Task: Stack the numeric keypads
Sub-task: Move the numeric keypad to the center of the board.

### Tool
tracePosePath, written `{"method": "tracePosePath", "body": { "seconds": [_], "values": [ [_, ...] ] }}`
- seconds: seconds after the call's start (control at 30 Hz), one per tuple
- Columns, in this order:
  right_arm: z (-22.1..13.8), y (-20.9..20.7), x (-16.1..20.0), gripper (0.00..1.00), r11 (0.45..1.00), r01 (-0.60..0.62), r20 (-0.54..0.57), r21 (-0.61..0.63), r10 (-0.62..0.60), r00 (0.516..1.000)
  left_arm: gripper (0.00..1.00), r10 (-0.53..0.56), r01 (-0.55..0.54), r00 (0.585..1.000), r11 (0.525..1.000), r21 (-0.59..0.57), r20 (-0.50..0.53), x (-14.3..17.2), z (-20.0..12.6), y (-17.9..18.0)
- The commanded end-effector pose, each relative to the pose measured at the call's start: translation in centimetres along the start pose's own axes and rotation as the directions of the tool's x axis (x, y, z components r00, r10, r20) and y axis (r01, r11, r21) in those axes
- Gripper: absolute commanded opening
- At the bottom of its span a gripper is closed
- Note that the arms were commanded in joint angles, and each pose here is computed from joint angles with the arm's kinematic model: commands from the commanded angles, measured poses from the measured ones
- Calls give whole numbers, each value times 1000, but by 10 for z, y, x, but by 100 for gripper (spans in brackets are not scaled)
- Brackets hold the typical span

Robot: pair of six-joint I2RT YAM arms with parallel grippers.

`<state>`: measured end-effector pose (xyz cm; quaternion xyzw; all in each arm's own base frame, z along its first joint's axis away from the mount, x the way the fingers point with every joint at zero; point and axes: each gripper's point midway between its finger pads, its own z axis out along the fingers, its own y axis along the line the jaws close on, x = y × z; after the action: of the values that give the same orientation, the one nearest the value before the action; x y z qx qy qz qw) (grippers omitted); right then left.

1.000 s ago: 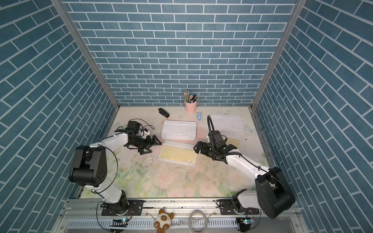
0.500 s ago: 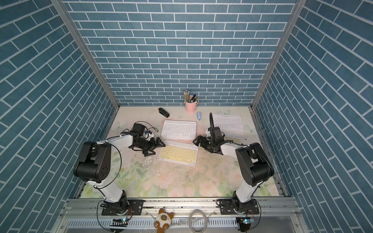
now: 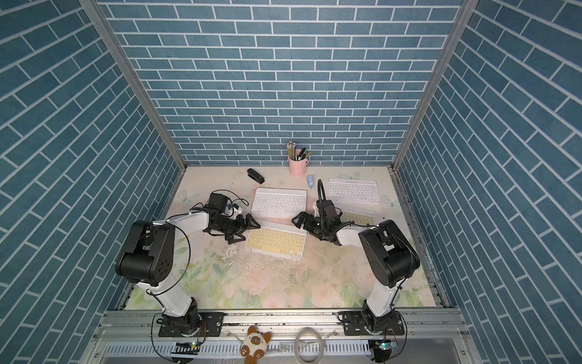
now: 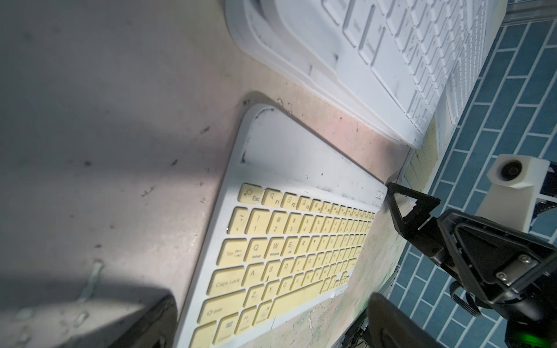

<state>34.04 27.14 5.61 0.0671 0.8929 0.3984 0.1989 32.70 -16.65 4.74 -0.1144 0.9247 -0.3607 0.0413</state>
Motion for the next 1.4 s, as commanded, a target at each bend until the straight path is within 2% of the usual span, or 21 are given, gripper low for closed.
{"method": "tracePosePath", "body": {
  "seconds": [0.0,0.2,0.5,0.83,1.37],
  "values": [
    [-5,-7,1,99,999,-45,26,27,44,999,100,-35,33,998,998,-44,-47,14,11,16],
    [-16,-10,2,99,998,-58,61,37,55,997,100,-35,33,998,998,-51,-50,17,9,17],
    [-3,5,2,99,995,-86,49,-44,89,995,100,-38,36,998,998,-48,-54,18,10,17],
    [-6,11,4,99,995,-88,55,-49,91,994,100,-43,40,998,998,-50,-56,18,12,18],
    [-5,32,15,99,987,-95,62,-128,103,993,100,-44,41,997,998,-52,-62,19,14,19]
  ]
}}
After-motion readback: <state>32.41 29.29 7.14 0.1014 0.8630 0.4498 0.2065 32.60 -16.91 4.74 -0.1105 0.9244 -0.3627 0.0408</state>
